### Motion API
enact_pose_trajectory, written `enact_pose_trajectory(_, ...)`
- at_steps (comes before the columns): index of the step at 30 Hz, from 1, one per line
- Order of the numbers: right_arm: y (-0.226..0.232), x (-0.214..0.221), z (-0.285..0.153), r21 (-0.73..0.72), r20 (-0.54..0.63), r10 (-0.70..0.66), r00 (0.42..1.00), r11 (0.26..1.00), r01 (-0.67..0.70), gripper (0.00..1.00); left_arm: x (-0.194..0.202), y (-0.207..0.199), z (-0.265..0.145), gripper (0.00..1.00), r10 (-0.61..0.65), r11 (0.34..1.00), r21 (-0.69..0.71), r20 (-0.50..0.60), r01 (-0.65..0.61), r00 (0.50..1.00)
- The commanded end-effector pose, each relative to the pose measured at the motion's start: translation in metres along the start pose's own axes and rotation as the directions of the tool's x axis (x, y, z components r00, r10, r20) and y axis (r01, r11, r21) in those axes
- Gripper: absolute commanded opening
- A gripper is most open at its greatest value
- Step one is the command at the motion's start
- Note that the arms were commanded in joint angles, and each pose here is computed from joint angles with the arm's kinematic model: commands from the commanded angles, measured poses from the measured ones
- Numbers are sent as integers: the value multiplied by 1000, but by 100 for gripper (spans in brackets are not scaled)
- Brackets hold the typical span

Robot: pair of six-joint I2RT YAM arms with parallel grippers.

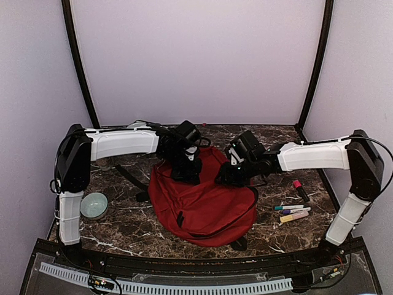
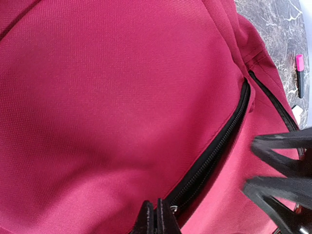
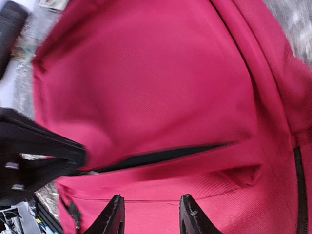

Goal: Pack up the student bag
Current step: Hold the student bag at the center of the board, then unzip the lower front pocket of the student bag.

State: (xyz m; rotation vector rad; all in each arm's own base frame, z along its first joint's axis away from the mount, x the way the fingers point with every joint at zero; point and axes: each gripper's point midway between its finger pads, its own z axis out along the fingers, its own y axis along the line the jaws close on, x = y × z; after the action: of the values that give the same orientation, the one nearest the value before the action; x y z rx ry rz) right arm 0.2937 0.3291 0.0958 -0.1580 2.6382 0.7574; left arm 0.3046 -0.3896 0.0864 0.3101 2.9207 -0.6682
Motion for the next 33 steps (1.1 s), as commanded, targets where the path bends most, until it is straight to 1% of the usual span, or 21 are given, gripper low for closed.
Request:
enact_pose_trajectory(1, -19, 30, 23, 3, -85, 75, 994, 997, -75, 38, -3, -14, -23, 0, 34, 998, 50, 30, -35, 999)
enact_pose_trajectory(4, -31, 41, 33, 26, -118, 75, 990, 997, -72, 35, -2, -14, -23, 0, 49, 997, 54, 27, -50, 998)
enact_pose_trajectory(7, -48, 47, 40, 68, -120, 71, 990, 996, -63, 27, 0, -14, -23, 0, 57, 997, 52, 20, -58, 998)
enact_pose_trajectory(11, -73, 58, 48, 116, -128, 101, 987, 989, -86, 18, 4, -12, -24, 0, 68, 996, 51, 1, -68, 998)
enact_pose_trajectory(14, -90, 61, 51, 149, -123, 130, 984, 983, -111, 14, 9, -10, -27, 0, 87, 995, 44, -18, -86, 996)
enact_pose_trajectory(21, -98, 47, 52, 175, -96, 120, 988, 979, -102, 13, 26, 10, -41, 0, 119, 993, -22, -32, -119, 992)
enact_pose_trajectory(28, -95, 35, 51, 184, -75, 91, 993, 980, -76, 12, 46, 37, -58, 0, 70, 993, -91, -22, -72, 997)
enact_pose_trajectory(33, -96, 37, 51, 181, -80, 90, 993, 981, -74, 12, 53, 44, -59, 0, 39, 996, -85, -3, -39, 999)
